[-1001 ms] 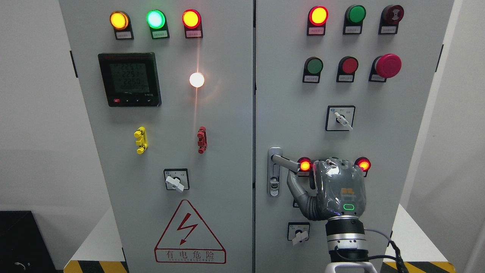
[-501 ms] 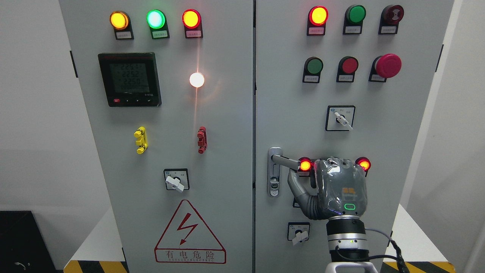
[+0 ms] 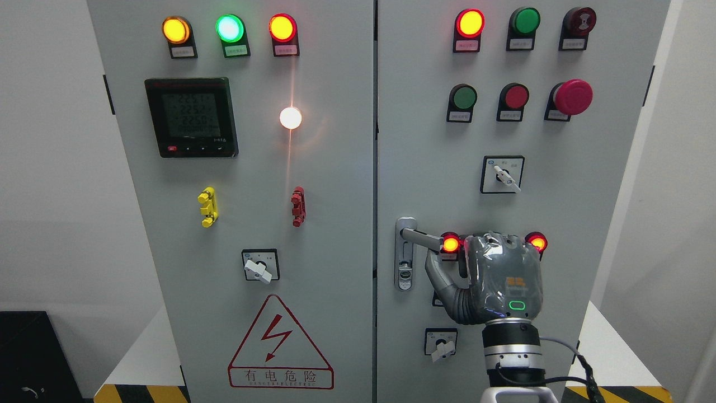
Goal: Release door handle
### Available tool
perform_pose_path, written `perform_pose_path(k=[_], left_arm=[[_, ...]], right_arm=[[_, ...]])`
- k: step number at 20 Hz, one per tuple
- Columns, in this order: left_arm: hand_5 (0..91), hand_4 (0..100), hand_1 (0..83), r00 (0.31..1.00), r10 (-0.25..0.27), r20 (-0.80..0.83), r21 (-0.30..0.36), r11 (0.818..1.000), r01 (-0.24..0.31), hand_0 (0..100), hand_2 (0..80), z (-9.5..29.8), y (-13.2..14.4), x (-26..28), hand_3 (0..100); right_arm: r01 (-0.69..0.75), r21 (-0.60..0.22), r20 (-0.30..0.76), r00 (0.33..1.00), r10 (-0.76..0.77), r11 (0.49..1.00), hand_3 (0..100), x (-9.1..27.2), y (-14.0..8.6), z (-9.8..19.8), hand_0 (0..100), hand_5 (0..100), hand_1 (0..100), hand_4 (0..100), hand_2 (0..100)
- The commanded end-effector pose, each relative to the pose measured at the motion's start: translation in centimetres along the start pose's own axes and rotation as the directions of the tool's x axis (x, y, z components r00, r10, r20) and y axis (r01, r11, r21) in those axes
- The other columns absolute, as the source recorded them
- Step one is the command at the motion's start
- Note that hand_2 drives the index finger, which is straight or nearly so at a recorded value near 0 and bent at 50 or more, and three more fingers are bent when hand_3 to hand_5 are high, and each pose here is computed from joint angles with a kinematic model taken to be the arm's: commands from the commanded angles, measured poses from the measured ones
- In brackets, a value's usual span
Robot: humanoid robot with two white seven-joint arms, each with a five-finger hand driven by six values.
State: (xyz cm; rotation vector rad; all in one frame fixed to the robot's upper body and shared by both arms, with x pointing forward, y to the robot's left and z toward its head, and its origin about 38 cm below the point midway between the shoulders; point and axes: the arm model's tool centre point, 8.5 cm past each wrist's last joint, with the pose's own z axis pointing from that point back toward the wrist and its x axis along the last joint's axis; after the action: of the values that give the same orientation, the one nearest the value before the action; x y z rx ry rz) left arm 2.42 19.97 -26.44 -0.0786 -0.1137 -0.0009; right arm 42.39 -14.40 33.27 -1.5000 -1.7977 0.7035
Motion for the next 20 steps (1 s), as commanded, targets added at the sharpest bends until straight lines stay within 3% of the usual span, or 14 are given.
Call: perform_pose_path(k=[1,7,11,15,20], left_arm=[[0.0,0,55.6,1.000,0.003,-0.019,0.000,1.000,-0.003,12,0.0,0.1,0.0,-1.2,0],[0.0,0,55.6,1.000,0.003,-0.019,0.000,1.000,-0.003,12,0.0,0.1,0.0,-1.2,0],[0.0,0,55.6,1.000,0.003,-0.019,0.000,1.000,-0.003,12,0.0,0.1,0.0,-1.2,0],[0.0,0,55.6,1.000,0.003,-0.019,0.000,1.000,-0.003,12,0.0,0.1,0.0,-1.2,0],[0.0,0,55.6,1.000,0.003,-0.019,0.000,1.000,-0.003,12,0.0,0.1,0.0,-1.2,0]], right_arm=[[0.001,-0.007,0.001,1.000,-0.001,1.000,100,-0.1,-0.3,0.2,52,91,19,92,91],[0.007,0.008,0.001,1.000,-0.007,1.000,100,-0.2,0.0,1.6,52,87,19,89,83],[0.011,0.034,0.006,1.000,-0.011,0.999,98,-0.5,0.4,3.3,52,82,19,85,73],[0.013,0.027,0.024,1.000,-0.013,1.000,73,-0.8,0.1,5.2,51,62,18,68,48],[0.015,-0.011,0.040,0.999,-0.014,1.000,52,-1.7,-1.4,7.2,50,43,17,50,33]])
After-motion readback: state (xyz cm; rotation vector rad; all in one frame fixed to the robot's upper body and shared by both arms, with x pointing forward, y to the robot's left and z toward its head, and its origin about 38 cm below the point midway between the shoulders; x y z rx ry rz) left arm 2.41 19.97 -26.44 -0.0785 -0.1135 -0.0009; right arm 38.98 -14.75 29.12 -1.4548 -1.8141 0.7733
